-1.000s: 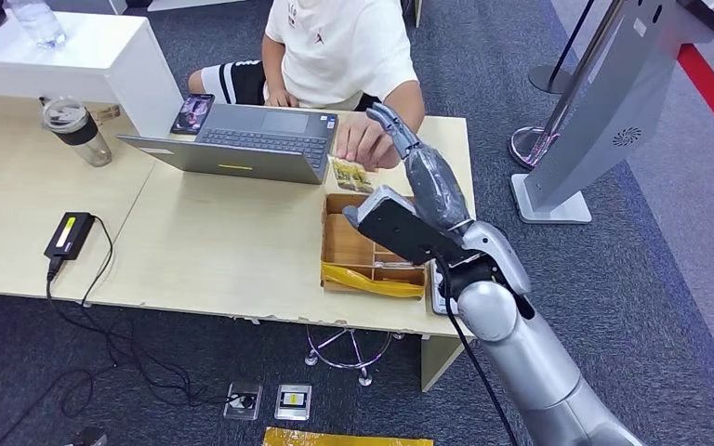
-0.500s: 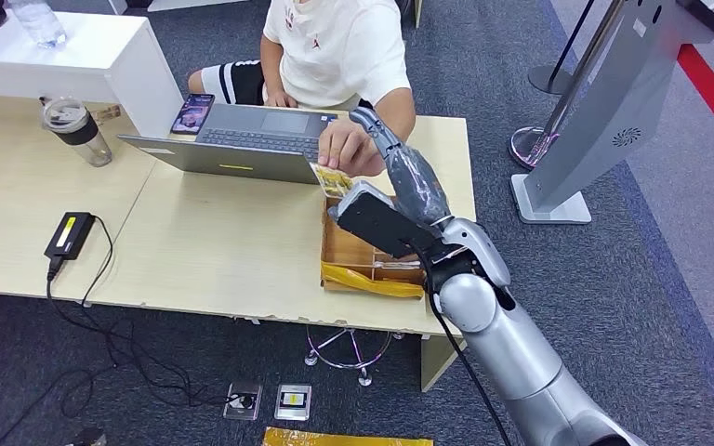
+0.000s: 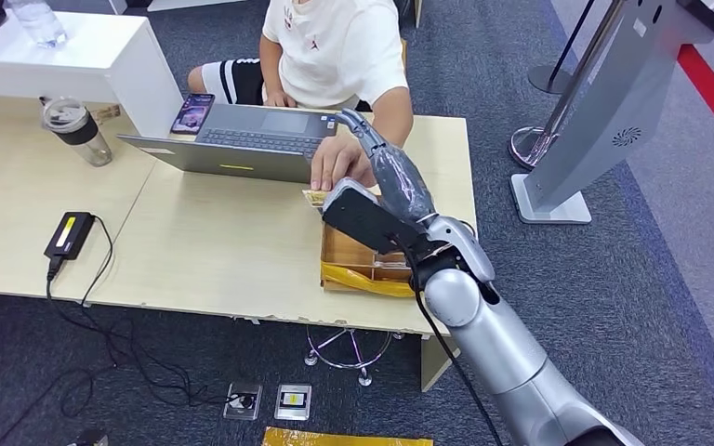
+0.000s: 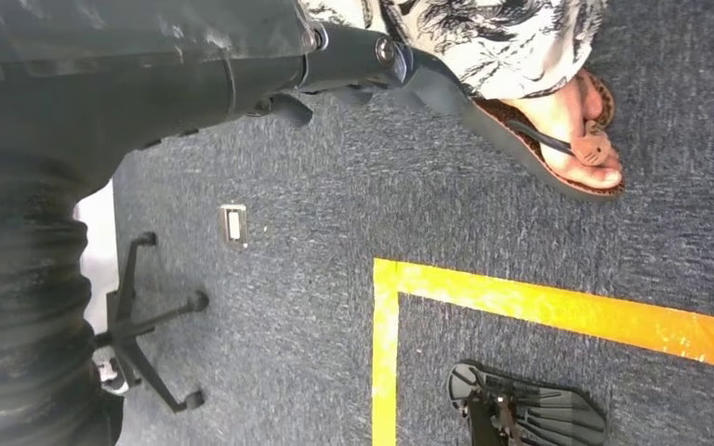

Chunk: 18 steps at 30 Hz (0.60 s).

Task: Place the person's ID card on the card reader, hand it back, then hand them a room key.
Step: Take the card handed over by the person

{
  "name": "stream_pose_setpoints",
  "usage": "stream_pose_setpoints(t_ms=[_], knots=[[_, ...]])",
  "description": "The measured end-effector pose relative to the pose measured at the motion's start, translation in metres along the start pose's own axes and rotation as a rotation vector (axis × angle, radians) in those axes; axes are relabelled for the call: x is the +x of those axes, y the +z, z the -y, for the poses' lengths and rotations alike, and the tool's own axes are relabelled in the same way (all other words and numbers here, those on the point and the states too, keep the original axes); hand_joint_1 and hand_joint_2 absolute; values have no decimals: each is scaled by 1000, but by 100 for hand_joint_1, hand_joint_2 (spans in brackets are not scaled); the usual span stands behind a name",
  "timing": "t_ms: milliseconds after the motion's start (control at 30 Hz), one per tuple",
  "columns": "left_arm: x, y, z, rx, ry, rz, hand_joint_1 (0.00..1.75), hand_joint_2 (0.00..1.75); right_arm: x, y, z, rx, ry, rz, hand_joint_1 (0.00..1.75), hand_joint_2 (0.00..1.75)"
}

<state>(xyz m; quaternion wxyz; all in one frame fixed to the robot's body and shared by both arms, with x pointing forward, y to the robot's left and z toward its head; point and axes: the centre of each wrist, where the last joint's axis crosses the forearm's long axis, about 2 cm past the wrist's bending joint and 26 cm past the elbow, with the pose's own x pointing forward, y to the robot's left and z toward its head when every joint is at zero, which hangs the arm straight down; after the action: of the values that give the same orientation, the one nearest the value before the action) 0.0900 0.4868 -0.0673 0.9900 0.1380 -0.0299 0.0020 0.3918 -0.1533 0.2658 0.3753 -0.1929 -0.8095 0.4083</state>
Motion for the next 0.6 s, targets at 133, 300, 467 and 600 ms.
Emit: stream_pose_setpoints(t_ms=[133,300,467,600], knots=[[0,0,5,-7,22,-17,0,175,4,-2,-5,3,-23,6,175,175],[0,-1,12,-18,48,-44,0,175,6,-1,-12,11,-49,1,175,175],[0,-2,21,-34,62,-70,0,175,5,1,-19,19,-68,-18,175,175],[0,-2,27,-43,74,-89,0,175,2,5,-24,25,-90,-40,175,175]])
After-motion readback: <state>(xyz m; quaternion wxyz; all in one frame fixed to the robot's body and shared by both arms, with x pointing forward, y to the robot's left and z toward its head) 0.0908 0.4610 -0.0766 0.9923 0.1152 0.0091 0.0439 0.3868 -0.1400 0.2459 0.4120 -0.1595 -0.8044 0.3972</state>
